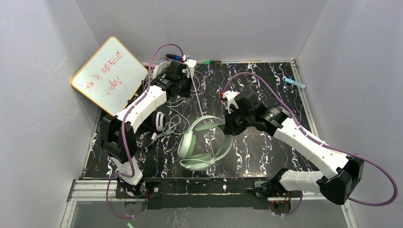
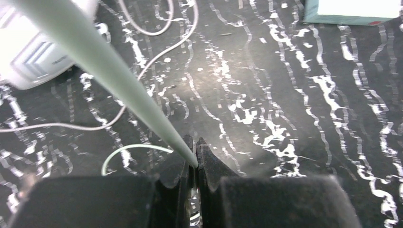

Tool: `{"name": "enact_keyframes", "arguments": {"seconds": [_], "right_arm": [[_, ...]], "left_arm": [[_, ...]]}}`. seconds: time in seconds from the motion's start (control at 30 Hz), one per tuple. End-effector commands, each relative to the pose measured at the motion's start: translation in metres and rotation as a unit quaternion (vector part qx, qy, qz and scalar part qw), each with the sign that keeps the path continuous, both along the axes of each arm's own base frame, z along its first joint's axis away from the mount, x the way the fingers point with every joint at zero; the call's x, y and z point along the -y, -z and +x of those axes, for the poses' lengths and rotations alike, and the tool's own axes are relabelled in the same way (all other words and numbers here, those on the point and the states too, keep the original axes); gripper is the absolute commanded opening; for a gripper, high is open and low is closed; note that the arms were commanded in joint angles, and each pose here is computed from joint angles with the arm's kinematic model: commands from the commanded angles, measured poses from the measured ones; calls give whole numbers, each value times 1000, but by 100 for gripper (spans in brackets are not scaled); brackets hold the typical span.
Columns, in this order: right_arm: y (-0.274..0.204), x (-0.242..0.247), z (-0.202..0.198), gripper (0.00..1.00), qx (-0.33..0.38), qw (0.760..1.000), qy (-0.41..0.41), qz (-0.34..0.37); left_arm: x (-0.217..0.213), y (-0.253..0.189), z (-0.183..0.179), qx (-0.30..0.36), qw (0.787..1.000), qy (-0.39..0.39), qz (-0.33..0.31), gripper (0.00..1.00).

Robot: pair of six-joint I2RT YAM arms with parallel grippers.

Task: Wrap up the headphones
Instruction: Wrap the headphones cable around the headphones.

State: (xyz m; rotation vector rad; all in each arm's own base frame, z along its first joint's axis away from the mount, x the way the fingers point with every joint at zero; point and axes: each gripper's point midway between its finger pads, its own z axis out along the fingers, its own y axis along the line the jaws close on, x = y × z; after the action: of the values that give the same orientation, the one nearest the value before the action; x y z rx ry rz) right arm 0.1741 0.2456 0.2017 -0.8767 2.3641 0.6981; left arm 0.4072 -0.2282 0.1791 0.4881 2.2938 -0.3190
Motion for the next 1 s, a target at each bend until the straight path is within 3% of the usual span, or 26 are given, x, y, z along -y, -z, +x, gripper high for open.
{"name": "enact_keyframes", "arguments": {"seconds": [0.0, 0.13, 0.47, 0.67, 0.97], "right_arm": [[27, 32, -14, 1, -39, 994, 48, -88], [46, 44, -9, 1, -46, 987, 80, -132], [50, 58, 4, 1, -28, 977, 149, -151], [70, 81, 25, 1, -26, 937, 265, -225], [85, 118, 72, 1, -8, 869, 416, -269]], "left_arm": [[-39, -33, 17, 53, 995, -56, 59, 0], [-43, -39, 17, 61, 994, -62, 60, 0], [-60, -50, 27, 62, 986, -120, 92, 0], [-37, -66, 18, 57, 995, -79, 35, 0], [-46, -70, -6, 35, 996, -67, 56, 0]]}}
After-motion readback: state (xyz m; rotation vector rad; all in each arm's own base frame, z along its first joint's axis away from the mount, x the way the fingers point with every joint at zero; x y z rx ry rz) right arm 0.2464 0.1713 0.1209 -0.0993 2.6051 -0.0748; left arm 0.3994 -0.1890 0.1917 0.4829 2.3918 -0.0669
